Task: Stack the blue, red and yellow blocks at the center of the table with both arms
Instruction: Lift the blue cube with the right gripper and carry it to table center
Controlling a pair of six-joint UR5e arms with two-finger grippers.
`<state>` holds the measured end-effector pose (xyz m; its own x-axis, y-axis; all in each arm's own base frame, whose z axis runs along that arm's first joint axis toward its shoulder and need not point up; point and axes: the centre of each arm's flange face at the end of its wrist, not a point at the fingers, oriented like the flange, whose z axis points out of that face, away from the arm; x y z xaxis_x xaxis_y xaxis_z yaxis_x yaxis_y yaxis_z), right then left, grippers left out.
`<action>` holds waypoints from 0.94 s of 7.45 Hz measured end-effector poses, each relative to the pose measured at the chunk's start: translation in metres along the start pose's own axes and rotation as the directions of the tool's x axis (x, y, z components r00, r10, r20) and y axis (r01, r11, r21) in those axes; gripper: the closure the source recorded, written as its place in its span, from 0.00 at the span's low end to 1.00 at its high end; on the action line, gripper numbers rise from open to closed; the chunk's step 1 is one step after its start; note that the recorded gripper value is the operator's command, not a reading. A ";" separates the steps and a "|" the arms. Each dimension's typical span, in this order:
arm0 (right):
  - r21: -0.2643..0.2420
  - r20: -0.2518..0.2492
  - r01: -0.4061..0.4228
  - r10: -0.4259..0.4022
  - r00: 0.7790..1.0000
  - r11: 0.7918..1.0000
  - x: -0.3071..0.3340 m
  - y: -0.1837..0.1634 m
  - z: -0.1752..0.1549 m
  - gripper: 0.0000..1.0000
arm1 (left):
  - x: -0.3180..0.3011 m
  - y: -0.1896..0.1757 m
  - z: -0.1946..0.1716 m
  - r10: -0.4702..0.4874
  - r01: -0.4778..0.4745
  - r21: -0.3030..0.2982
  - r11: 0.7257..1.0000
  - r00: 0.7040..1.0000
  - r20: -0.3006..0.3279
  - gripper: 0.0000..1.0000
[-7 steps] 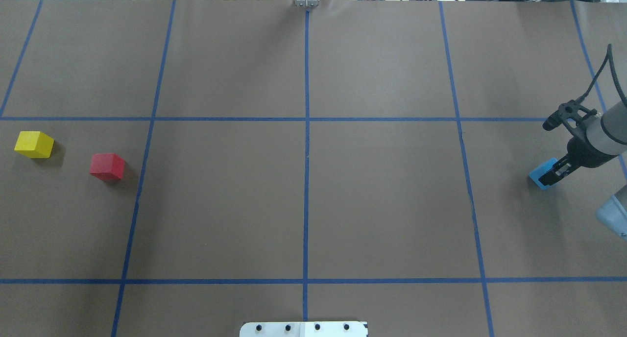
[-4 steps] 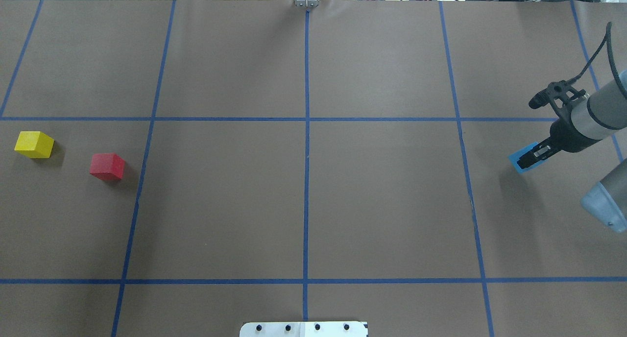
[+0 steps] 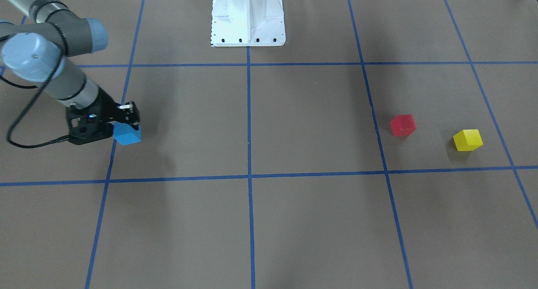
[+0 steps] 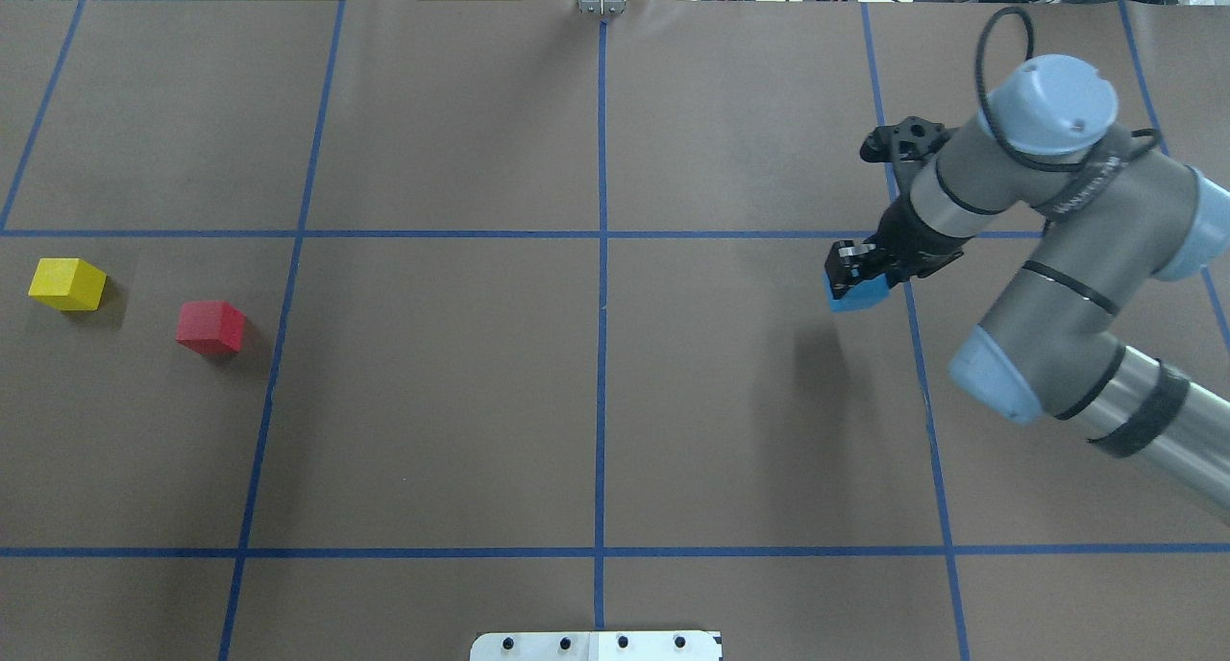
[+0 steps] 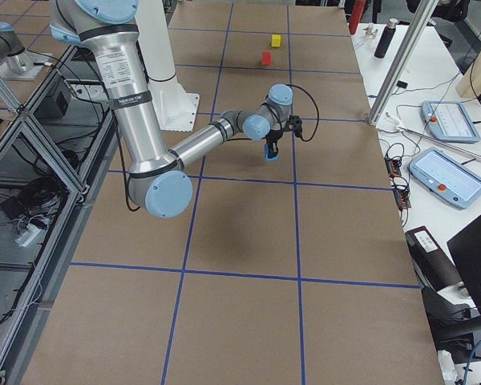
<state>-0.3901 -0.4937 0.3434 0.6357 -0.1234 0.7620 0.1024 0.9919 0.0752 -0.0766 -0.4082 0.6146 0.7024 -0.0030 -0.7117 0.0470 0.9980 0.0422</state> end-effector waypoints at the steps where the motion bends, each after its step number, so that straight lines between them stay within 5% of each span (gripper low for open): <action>1: 0.007 -0.027 -0.038 0.038 0.999 0.999 -0.057 -0.003 0.006 1.00 | 0.000 0.000 0.000 0.000 0.000 0.000 1.000 1.000 0.000 0.00; 4: 0.000 -0.049 -0.099 0.099 0.994 0.995 -0.171 -0.013 0.036 1.00 | 0.000 0.000 0.001 0.000 0.000 -0.003 1.000 1.000 0.001 0.00; 7: 0.025 -0.048 -0.106 0.107 0.993 0.994 -0.220 -0.020 0.062 1.00 | -0.001 0.000 0.002 0.000 0.000 -0.004 1.000 1.000 0.001 0.00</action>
<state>-0.5800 -0.4841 0.2141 0.6787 -0.0174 0.7342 0.0149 0.9998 0.0100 -0.0761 -0.4079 0.6163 0.7032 -0.0034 -0.7110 0.0444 0.9982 0.0391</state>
